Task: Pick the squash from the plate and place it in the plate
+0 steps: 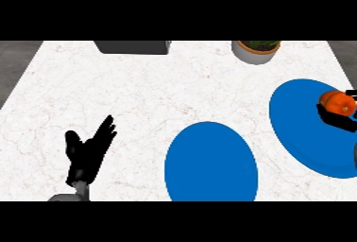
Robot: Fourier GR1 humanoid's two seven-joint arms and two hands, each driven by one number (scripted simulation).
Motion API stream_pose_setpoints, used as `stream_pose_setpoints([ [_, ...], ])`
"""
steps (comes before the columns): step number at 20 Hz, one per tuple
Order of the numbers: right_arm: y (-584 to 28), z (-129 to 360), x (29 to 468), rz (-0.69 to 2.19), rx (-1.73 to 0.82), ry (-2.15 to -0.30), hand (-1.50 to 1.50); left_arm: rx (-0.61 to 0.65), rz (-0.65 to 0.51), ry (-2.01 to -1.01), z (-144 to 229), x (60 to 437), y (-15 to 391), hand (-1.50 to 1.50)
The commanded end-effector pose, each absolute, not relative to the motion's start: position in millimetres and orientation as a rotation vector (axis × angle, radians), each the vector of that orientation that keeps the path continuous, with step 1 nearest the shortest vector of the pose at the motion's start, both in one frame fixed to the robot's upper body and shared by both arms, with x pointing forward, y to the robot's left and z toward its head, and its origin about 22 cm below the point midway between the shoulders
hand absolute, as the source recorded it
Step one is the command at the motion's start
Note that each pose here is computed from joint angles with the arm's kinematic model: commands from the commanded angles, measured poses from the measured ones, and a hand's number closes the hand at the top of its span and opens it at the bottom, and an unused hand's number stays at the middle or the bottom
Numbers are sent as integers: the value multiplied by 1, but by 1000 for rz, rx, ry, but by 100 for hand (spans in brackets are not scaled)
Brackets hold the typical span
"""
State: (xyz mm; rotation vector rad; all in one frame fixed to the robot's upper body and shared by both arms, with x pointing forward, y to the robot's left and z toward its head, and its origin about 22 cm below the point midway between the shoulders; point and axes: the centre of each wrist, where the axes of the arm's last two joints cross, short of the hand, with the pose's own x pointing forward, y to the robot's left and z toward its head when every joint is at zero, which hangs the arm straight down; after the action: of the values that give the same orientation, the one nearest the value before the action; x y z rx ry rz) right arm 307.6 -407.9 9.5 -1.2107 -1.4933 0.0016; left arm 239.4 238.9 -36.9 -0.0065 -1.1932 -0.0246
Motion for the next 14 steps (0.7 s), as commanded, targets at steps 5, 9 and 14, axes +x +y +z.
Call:
stream_pose_setpoints([
  [5,-428,-10,324,215,-1037,-1298,-150,-17,-28,-1202,-34,238,241,0],
  [9,-430,-11,329,136,-924,-1455,-150,-27,-34,-1197,-32,249,226,0],
  [14,-446,0,327,-109,-878,-1664,-150,-23,-35,-1187,-39,227,239,0],
])
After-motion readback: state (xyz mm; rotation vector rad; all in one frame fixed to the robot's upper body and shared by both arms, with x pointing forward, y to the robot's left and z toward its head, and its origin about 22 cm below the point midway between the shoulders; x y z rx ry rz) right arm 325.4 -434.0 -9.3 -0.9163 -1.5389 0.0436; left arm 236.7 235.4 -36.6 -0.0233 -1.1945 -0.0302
